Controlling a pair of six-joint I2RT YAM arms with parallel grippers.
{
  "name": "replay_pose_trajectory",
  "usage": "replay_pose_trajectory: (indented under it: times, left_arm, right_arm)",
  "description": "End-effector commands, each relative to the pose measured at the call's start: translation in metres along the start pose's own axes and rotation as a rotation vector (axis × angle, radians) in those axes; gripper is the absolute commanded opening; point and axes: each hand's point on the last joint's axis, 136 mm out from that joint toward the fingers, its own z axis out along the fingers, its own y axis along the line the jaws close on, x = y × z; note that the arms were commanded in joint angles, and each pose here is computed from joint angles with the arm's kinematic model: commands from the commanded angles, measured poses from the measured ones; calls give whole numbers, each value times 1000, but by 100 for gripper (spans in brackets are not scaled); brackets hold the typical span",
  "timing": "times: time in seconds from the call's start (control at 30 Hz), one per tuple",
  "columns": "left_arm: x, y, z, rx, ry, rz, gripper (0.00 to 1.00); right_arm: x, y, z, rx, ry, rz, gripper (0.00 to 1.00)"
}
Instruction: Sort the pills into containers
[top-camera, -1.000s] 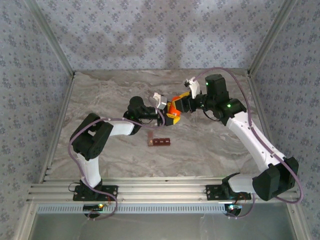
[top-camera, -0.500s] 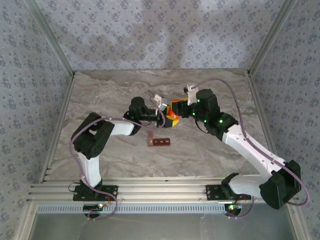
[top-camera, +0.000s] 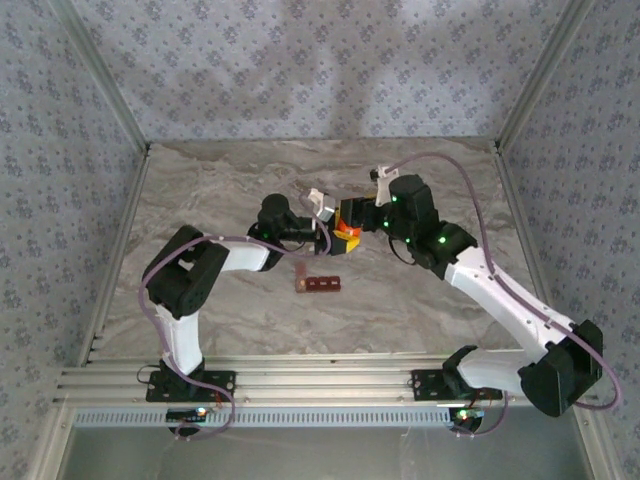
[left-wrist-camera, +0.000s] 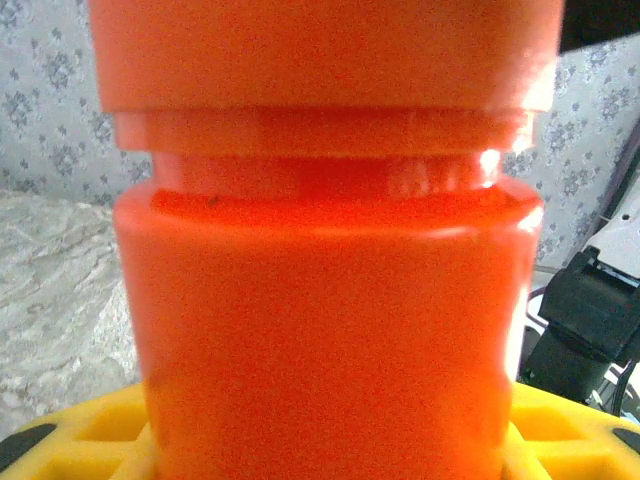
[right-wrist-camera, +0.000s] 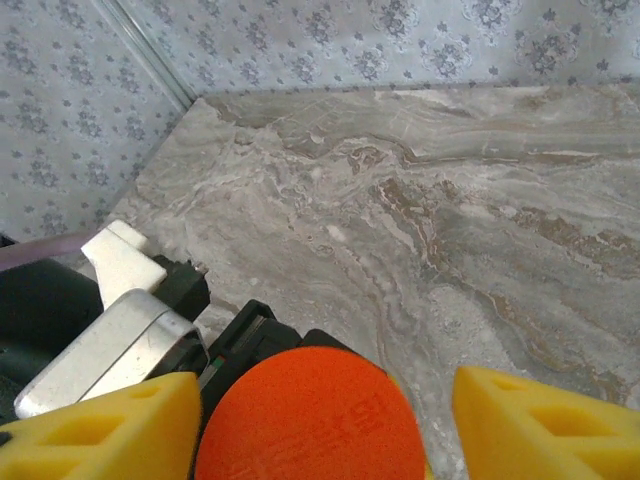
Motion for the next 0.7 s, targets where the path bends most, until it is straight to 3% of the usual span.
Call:
replay_pose_trajectory:
  times: [0.0, 0.2, 0.47, 0.67]
  left_arm:
    - [-31, -13, 4, 43, -57, 105, 0]
    - [-30, -13, 3, 45, -53, 104, 0]
    - [-29, -13, 4, 48, -47, 102, 0]
    - [-29, -12, 5, 49, -45, 101, 0]
  right_arm:
    - [-24, 18, -33, -108, -29, -27, 77]
    - [-25, 14, -53, -217, -25, -113, 83]
    - [-27, 11, -40, -289, 26, -257, 80]
    - [-23, 16, -26, -328, 72, -264, 77]
